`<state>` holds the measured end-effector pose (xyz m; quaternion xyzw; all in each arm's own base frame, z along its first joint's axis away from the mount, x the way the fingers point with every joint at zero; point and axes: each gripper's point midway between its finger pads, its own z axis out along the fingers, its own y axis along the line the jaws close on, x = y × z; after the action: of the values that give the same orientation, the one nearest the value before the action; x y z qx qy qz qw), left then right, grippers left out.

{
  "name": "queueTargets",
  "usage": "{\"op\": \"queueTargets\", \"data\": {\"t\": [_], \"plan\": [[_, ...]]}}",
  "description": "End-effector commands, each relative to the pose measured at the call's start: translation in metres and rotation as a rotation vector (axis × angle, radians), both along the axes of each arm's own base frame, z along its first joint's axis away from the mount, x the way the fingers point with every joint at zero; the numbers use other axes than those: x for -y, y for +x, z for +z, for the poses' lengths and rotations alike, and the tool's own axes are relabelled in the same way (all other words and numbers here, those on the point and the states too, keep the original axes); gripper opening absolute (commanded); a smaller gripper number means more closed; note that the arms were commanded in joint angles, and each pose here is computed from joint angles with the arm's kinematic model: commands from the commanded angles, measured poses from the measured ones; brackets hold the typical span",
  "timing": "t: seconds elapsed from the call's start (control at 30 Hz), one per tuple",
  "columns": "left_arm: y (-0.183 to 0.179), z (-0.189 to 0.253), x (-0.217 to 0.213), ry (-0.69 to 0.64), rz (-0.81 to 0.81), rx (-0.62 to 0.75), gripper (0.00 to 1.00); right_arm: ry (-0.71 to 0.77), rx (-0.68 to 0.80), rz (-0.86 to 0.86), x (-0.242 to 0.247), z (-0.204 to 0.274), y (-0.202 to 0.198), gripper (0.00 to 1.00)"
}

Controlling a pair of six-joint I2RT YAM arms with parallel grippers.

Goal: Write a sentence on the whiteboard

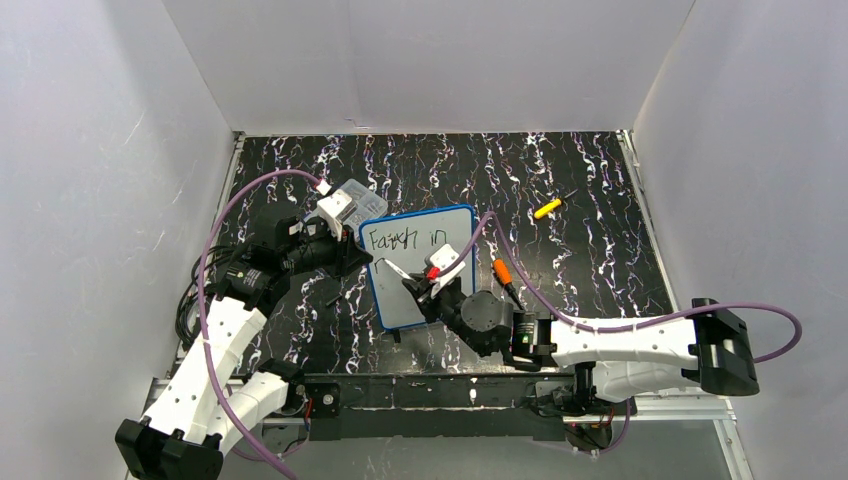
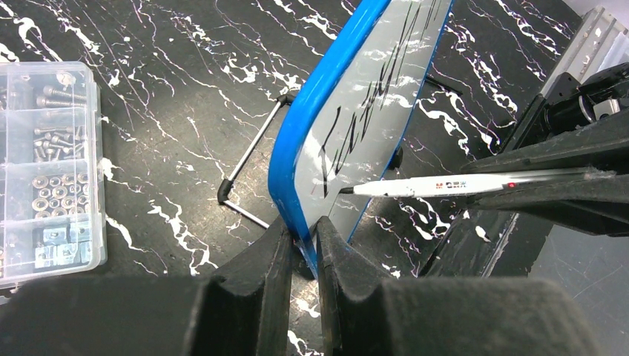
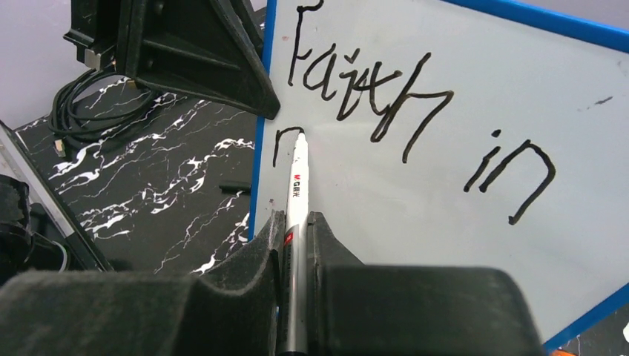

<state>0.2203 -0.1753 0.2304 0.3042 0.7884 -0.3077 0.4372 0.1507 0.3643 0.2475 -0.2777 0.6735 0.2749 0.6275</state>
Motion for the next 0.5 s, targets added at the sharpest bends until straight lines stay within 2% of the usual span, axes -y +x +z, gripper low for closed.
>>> {"op": "queueTargets", "data": {"t": [0.0, 0.3, 0.47], "plan": [[-0.010, -0.024, -0.004, 0.052, -0.010, -0.068, 0.00, -0.004, -0.014, -0.041, 0.011, -0.002, 0.005, 0.01], [-0.010, -0.024, -0.004, 0.051, -0.010, -0.070, 0.00, -0.080, -0.084, 0.010, 0.005, -0.036, -0.005, 0.01], [-0.010, -0.024, -0.004, 0.052, -0.009, -0.069, 0.00, -0.065, -0.094, 0.011, 0.008, -0.034, -0.006, 0.01]]}}
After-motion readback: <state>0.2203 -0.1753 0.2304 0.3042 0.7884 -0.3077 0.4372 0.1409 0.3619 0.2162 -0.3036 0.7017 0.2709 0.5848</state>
